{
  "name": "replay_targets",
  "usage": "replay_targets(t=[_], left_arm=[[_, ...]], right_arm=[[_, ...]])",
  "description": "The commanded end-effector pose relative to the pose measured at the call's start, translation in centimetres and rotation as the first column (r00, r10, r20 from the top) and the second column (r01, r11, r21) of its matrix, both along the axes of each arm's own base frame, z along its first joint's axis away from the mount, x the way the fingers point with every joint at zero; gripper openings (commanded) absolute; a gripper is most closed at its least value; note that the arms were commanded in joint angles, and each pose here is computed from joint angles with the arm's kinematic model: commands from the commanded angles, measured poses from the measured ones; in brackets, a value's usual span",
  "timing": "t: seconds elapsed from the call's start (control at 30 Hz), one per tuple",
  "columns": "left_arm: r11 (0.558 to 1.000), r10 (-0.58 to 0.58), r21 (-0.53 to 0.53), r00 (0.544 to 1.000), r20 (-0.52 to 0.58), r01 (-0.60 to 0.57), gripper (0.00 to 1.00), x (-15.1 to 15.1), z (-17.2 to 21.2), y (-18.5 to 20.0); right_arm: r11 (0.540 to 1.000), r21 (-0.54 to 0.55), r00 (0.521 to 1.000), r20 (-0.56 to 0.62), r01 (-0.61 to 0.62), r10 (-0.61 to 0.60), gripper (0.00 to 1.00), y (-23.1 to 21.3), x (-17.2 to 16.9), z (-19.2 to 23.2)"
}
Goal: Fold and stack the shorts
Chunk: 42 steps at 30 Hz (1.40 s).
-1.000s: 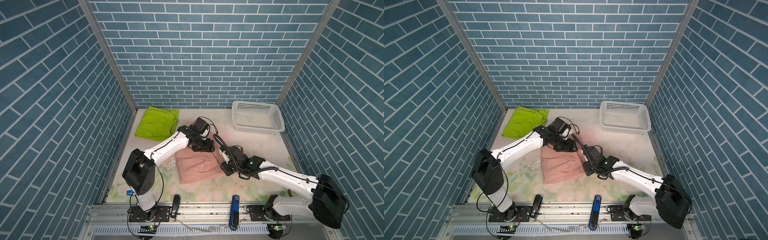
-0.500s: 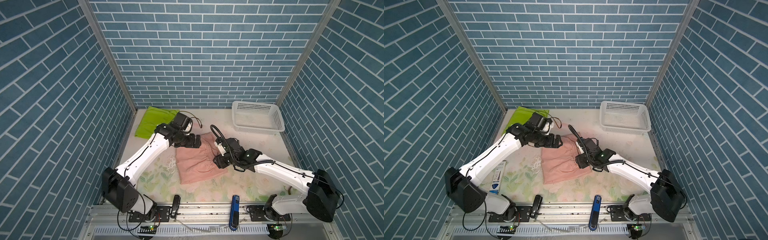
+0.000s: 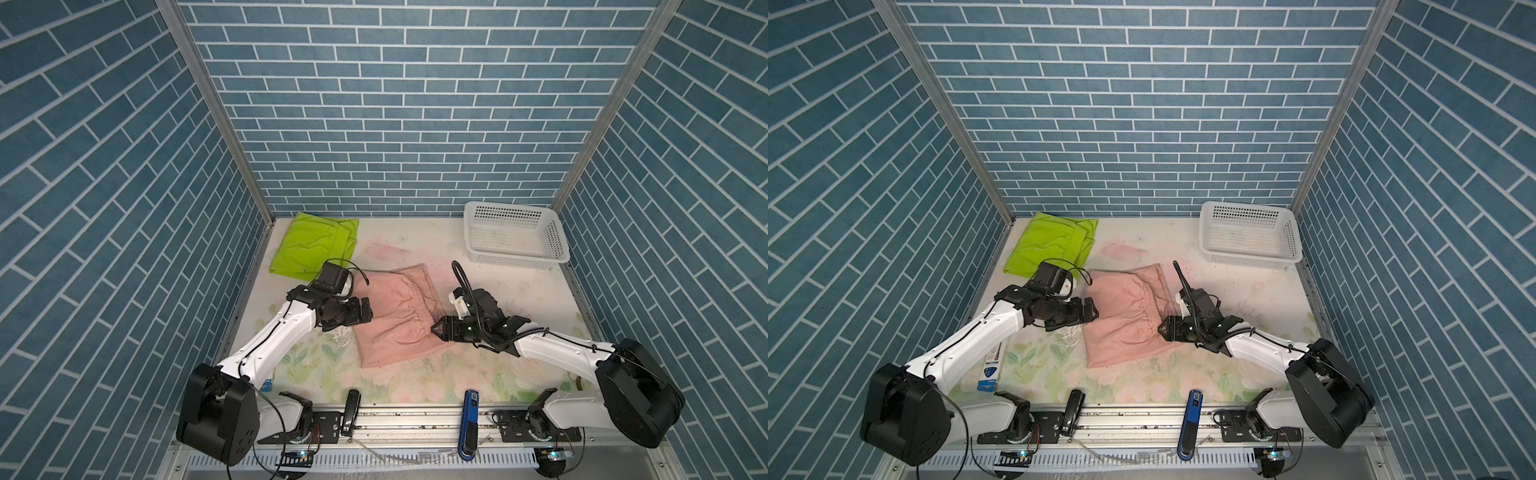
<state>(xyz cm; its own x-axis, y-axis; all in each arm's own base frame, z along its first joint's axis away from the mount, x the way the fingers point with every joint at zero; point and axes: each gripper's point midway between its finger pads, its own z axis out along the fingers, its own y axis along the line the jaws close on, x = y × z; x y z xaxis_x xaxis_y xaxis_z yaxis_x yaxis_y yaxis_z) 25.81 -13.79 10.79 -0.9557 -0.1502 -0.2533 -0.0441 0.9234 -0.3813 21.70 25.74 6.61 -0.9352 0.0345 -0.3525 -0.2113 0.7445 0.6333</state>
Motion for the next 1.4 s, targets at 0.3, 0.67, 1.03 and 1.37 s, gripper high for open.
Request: replay_targets(t=[0.3, 0.67, 1.03, 1.37], left_arm=[[1.0, 0.01, -0.023, 0.998, 0.055, -0.009, 1.0, 1.5, 0.6, -0.1], [1.0, -0.002, -0.027, 1.0, 0.013, 0.003, 1.0, 1.4, -0.4, -0.4], [1.0, -0.007, -0.023, 1.0, 0.003, 0.007, 1.0, 1.2, -0.6, -0.3], [1.0, -0.009, -0.023, 1.0, -0.024, 0.009, 1.0, 0.7, -1.7, -0.3]], right_arm=[[0.938, 0.295, 0.982, 0.004, 0.18, -0.19, 0.75, 1.8, 1.4, 3.2], [0.947, 0.248, 0.978, -0.101, 0.203, -0.183, 0.78, 2.5, 0.5, 1.2], [0.933, 0.27, 0.972, -0.051, 0.236, -0.231, 0.78, 3.8, 2.4, 0.2], [0.945, 0.255, 0.976, 0.023, 0.203, -0.216, 0.74, 4.9, 4.1, 0.4]])
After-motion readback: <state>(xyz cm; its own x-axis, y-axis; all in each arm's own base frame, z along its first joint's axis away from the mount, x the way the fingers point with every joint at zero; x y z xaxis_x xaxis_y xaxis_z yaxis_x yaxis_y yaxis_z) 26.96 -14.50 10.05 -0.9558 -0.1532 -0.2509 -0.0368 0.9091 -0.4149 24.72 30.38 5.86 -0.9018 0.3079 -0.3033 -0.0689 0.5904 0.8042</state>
